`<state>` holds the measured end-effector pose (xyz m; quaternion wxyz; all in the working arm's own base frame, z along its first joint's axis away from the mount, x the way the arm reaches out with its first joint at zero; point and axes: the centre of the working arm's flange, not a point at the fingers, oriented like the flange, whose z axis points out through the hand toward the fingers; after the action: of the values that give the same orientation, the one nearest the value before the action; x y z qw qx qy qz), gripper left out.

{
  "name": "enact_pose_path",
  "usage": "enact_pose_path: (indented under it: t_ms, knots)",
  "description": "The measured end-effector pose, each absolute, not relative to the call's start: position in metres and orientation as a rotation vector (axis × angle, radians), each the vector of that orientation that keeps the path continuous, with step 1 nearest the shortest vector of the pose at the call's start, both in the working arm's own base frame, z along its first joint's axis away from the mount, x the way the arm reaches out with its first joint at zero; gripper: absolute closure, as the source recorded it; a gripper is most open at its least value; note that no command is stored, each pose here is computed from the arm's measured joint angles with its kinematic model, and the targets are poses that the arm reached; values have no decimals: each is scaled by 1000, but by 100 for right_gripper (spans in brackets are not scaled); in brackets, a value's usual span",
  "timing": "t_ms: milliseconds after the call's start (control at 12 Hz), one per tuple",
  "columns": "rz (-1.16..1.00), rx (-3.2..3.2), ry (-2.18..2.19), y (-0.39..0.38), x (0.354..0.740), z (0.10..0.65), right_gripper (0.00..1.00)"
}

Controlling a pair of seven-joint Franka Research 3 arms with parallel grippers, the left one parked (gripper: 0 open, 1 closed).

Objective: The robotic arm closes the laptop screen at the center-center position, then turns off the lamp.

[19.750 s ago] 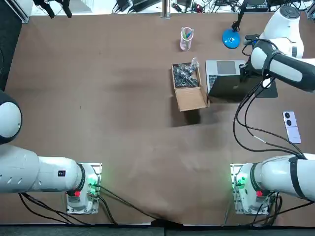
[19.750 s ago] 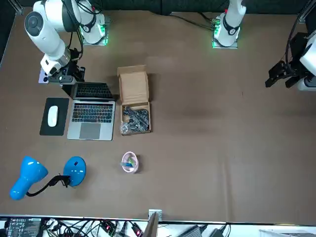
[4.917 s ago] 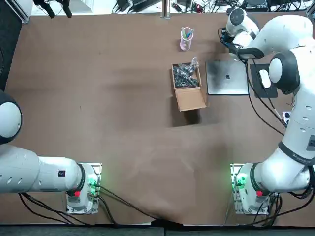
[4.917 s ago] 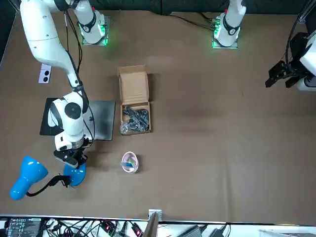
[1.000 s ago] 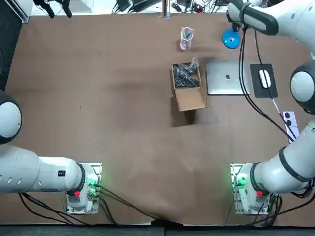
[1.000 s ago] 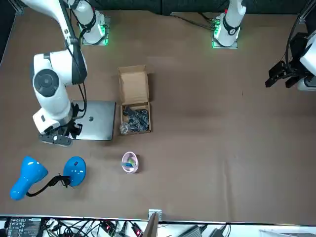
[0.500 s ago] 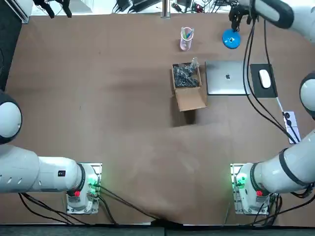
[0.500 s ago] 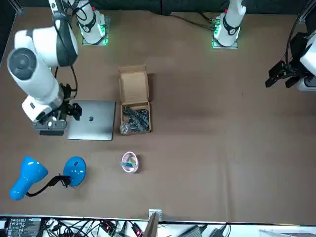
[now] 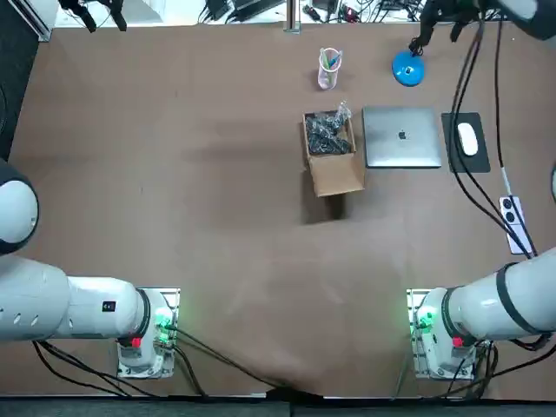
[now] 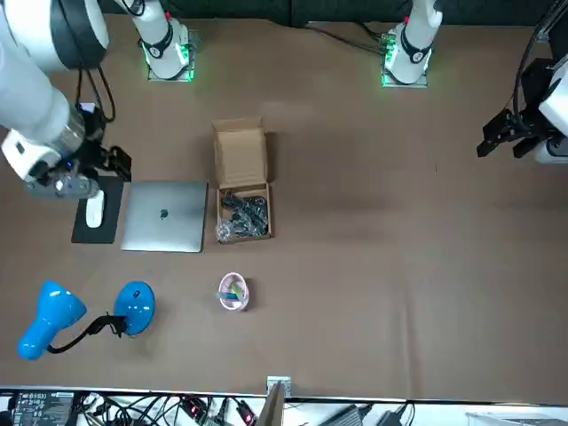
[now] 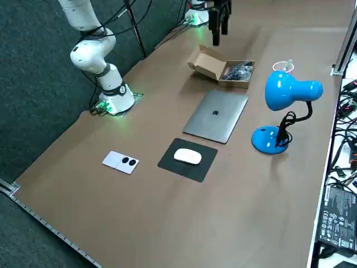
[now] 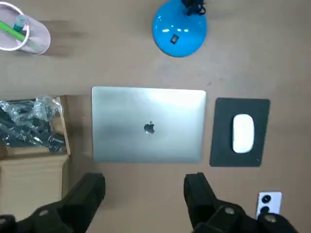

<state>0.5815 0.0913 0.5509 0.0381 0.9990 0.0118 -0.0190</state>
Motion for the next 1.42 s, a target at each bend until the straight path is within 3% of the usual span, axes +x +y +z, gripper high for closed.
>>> enact_pose_path:
  t_ms: [667, 1417]
  knots:
    - [-8, 3109, 48, 12, 559, 597, 0]
    - [-16, 3107, -73, 6, 548, 594, 0]
